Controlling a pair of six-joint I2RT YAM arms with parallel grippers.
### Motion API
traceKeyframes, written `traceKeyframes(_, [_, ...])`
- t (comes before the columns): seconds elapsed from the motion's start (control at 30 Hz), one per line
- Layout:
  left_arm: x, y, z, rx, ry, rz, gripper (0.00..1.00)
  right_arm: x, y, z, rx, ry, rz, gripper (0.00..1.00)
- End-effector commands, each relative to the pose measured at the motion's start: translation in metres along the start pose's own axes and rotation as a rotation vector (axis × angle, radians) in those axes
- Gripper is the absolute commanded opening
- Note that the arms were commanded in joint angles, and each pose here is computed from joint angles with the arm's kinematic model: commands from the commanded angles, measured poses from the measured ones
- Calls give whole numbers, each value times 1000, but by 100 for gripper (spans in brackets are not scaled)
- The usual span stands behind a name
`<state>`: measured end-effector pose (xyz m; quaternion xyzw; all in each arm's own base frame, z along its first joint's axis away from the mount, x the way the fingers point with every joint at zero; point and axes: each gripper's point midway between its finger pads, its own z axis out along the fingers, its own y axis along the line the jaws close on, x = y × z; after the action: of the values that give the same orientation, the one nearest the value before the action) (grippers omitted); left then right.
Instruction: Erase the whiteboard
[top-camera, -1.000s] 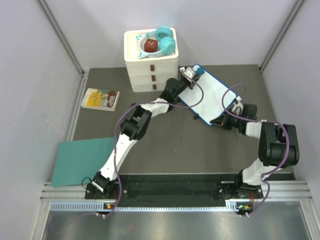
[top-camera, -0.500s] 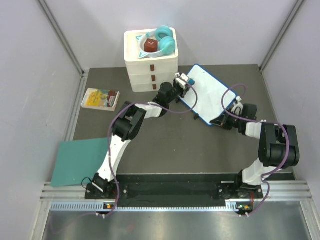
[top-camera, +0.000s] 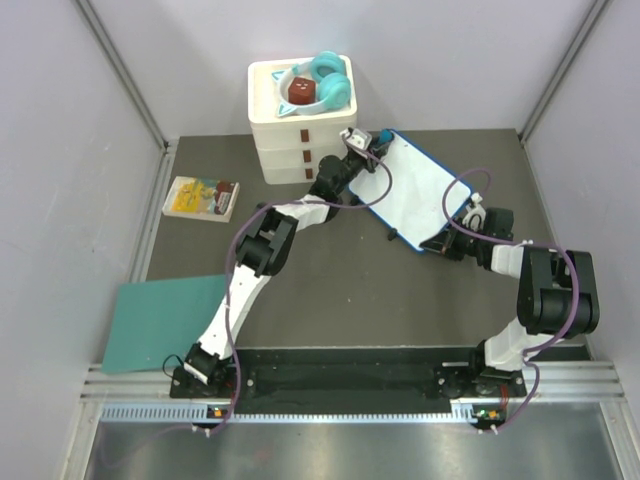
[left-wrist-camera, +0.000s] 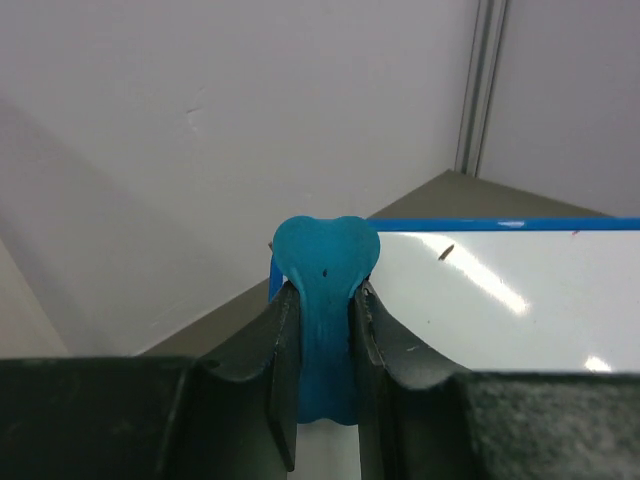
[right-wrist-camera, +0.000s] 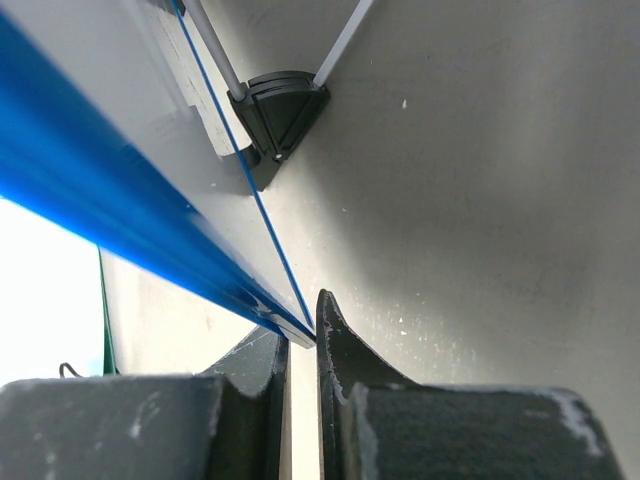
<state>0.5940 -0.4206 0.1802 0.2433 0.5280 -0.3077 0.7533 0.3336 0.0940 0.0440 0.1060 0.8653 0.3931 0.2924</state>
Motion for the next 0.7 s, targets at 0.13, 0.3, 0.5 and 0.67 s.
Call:
traceKeyframes(0.13, [-52,-19,13,68,-174,-6,0,76,-5,-8,33,243,104,0])
traceKeyframes(0.3, [-31,-21,-10,50,-92,-2,0,75,-5,-8,32,241,102,0])
traceKeyframes(0.5, [-7,-20,-43,3,2,8,0,75,-4,-8,30,237,98,0])
traceKeyframes(0.67, [-8,-19,-50,0,-20,19,0,75,-5,-8,32,237,98,0])
